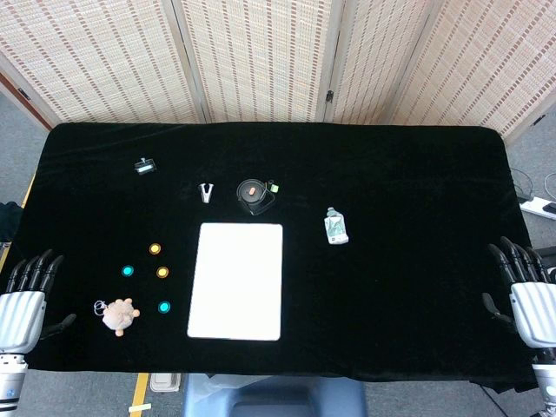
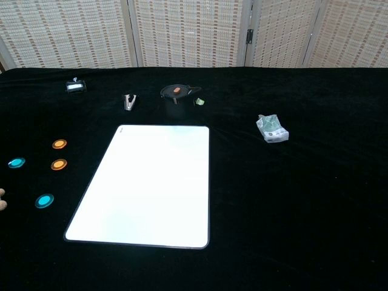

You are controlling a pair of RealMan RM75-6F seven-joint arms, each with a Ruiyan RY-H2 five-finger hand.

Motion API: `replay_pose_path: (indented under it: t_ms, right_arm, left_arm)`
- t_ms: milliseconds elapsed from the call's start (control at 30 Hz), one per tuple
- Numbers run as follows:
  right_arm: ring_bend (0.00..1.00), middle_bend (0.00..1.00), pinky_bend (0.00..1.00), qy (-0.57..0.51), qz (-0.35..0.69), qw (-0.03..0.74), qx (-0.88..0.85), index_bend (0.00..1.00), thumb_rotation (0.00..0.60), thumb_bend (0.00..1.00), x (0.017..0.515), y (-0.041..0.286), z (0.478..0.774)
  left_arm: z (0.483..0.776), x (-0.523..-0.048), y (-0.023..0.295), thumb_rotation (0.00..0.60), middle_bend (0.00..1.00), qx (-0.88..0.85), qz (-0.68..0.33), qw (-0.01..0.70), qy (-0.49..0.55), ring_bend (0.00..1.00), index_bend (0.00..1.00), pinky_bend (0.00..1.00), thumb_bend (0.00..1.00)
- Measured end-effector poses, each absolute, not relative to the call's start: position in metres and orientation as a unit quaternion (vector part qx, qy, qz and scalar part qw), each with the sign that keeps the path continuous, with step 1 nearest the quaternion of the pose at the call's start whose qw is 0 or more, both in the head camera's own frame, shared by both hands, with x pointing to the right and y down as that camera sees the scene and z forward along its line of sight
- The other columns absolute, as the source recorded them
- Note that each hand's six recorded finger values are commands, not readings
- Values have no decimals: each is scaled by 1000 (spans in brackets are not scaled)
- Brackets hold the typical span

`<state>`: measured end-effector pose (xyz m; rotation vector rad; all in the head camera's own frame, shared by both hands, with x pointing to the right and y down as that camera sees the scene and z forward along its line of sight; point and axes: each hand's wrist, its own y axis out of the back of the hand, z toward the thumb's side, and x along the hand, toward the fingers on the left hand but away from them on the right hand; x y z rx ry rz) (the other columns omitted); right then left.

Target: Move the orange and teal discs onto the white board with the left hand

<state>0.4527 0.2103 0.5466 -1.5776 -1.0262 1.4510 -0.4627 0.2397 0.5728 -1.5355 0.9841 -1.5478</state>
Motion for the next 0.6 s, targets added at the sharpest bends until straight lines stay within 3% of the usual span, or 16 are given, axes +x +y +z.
replay_pose_path:
  t_ms: [400,600]
  right_arm:
    - [12,0,0,-407,564,378,-612,0,600,426,455,212,540]
    - [15,0,0,-408,564,378,-610,0,600,426,456,212,539]
  left_arm:
    - [575,-456,239,600,26,-609,-588,363,391,17,94,0,190]
    - [574,-447,229,600,54,-619,-570,373,391,45,151,0,194]
